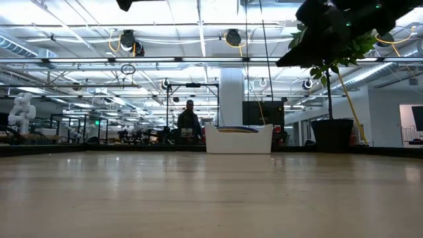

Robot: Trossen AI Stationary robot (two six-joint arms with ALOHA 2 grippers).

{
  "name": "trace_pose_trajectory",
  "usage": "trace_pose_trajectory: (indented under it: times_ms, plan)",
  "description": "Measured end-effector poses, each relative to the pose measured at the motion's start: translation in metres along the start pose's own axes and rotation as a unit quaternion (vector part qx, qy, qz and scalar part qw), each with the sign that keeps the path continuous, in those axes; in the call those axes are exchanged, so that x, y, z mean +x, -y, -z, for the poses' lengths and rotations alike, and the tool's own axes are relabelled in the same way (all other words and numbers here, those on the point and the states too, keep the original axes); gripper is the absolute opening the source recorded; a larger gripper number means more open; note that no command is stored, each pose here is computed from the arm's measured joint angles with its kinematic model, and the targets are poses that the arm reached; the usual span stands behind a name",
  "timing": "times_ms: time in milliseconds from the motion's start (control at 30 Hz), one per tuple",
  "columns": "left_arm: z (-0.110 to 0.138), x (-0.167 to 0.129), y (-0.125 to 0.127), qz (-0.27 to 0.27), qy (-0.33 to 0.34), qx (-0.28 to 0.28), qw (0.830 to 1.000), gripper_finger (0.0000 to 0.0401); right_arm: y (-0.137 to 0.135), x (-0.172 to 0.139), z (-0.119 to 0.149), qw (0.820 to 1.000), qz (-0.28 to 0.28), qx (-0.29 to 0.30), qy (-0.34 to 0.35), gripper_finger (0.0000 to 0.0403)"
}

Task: Nest measuring cups in basket
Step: Return to Home Position

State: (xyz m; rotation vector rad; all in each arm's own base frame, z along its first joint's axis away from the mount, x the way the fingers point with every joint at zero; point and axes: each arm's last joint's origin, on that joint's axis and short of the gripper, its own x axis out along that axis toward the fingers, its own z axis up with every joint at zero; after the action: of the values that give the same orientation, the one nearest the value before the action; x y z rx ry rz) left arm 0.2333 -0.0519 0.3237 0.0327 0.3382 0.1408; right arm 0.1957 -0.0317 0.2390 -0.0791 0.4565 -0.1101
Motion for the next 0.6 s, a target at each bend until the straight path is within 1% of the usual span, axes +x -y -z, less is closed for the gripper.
trace_pose_trajectory:
  times_ms: [167, 200, 333, 433, 600]
  plan:
    - [0.005, 0.002, 0.007, 0.017, 0.028, 0.022, 0.999, 0.0175, -0.011, -0.011, 0.018, 0.999, -0.018, 0.002, 0.050, 0.0002]
    - [0.006, 0.003, 0.008, 0.027, 0.036, 0.027, 0.999, 0.0175, -0.012, -0.012, 0.023, 0.998, -0.020, 0.002, 0.058, 0.0002]
    - [0.009, 0.006, 0.005, 0.050, 0.076, 0.041, 0.995, 0.0175, -0.017, -0.015, 0.039, 0.996, -0.025, -0.007, 0.090, 0.0001]
    - [0.018, 0.013, -0.005, 0.032, 0.073, 0.039, 0.996, 0.0175, -0.018, -0.016, 0.049, 0.993, -0.022, -0.012, 0.111, 0.0001]
    - [0.038, 0.023, -0.031, -0.022, 0.049, 0.024, 0.998, 0.0175, -0.019, -0.015, 0.067, 0.992, -0.017, -0.025, 0.125, 0.0001]
